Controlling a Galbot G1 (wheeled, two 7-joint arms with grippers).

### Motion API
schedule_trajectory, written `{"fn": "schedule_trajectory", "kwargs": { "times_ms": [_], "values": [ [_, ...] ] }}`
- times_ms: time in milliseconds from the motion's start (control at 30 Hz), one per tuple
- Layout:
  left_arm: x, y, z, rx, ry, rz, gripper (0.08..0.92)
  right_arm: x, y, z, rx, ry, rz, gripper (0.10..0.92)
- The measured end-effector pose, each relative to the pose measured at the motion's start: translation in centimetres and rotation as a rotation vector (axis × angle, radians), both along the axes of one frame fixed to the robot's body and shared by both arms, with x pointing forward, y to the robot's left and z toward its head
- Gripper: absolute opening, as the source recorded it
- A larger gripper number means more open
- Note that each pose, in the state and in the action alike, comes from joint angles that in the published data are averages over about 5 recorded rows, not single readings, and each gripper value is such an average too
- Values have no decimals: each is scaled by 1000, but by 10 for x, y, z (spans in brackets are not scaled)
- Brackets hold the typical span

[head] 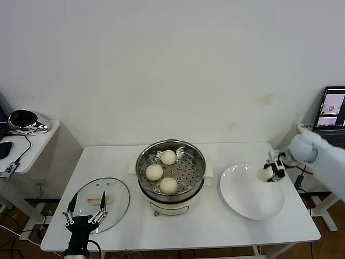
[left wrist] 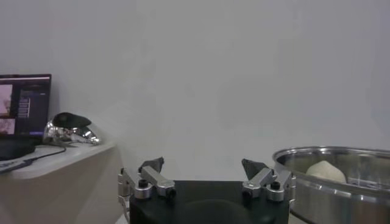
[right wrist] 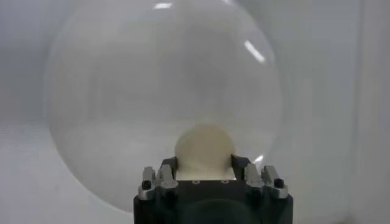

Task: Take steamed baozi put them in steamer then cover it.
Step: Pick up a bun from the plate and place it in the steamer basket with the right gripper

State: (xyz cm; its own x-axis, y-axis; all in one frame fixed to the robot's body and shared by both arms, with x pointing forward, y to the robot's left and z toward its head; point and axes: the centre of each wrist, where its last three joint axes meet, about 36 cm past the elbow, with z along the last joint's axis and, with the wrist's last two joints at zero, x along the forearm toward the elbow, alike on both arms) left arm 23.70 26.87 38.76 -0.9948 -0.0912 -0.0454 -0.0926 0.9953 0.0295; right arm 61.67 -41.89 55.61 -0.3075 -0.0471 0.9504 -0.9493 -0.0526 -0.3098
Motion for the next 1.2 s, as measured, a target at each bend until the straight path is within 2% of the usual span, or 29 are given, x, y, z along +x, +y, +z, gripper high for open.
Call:
{"fn": "schedule_trajectory", "kwargs": {
  "times_ms": [367,567,867,1200],
  "values": [
    [2,0,2,-3,-14,-1,823,-2,83,113,84,-71,152,552],
    [3,-2,3,-11,-22,4,823,-11,147,149,121,-69,226,551],
    [3,-2,4,-13,-30,18,823,-17,228,146,158,-24,213,557],
    [5,0,7,-12,-41,26,823,-13,289,98,146,0,142,560]
  ]
}}
